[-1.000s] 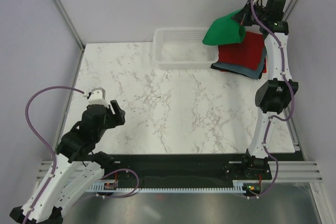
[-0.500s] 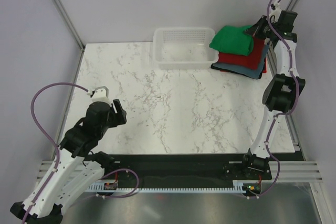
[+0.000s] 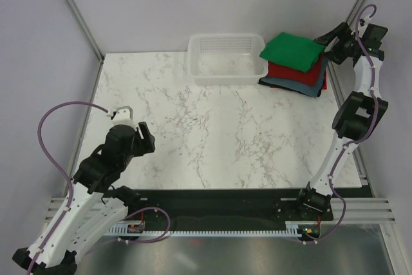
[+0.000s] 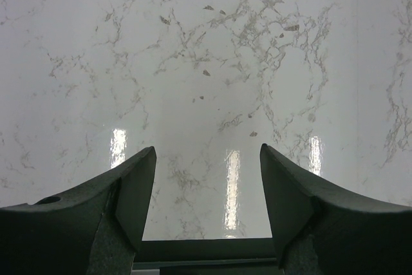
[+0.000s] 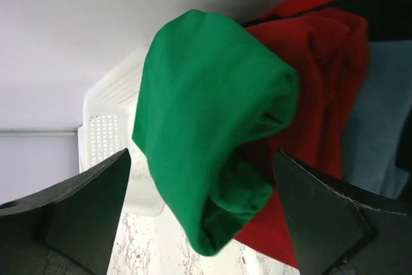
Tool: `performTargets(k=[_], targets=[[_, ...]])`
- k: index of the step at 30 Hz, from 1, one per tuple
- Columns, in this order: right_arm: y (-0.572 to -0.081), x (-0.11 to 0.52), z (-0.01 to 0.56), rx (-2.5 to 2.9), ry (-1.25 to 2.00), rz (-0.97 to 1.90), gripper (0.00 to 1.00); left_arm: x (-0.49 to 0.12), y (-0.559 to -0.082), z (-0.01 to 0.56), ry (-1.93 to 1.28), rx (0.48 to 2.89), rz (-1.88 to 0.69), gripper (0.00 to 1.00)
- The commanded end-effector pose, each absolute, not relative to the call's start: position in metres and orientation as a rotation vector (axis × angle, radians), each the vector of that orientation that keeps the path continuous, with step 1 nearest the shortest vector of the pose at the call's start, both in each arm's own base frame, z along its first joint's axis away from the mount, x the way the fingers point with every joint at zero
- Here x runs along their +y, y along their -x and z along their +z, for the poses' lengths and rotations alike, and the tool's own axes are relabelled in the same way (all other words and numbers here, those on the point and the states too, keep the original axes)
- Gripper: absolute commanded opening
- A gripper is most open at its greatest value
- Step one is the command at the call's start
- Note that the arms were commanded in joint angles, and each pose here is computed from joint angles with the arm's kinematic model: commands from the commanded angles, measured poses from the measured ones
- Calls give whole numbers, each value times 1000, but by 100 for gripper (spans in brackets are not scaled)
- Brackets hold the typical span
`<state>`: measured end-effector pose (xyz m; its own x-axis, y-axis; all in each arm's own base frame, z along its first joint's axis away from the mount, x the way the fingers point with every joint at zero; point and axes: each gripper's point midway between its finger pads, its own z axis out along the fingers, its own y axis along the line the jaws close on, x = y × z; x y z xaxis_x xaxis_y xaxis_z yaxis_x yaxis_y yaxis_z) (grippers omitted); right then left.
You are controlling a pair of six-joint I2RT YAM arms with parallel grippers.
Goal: Fold and stack the t-shirts
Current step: Neatly place the folded tshirt to the corner
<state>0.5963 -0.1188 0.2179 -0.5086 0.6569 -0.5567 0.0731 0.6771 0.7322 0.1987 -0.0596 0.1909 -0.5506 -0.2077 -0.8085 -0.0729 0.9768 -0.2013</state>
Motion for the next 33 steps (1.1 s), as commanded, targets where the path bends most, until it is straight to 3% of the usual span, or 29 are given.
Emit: performTargets(k=[1, 7, 22, 26, 28, 29, 30, 33], targets=[[-592, -122, 230, 1996, -593, 768, 98, -61, -204, 201, 241, 2106, -209, 73], [-575, -115, 249, 1990, -569, 648, 98, -59, -202, 205, 251, 2082, -221, 73], [-564, -54, 203, 2088, -462, 677, 97, -58, -200, 210, 252, 2056, -241, 73], [-562, -46, 192, 2115, -448, 683, 79, -57, -200, 210, 253, 2057, -237, 73], [-560, -44, 191, 2119, -443, 684, 61, -57, -201, 210, 256, 2057, -235, 73], [-559, -44, 191, 2120, -450, 685, 41, -57, -201, 209, 257, 2058, -235, 73], [-557, -44, 197, 2112, -451, 680, 30, -57, -201, 209, 257, 2059, -235, 73], [-554, -50, 211, 2096, -462, 633, 6, -57, -202, 209, 256, 2059, -234, 73]])
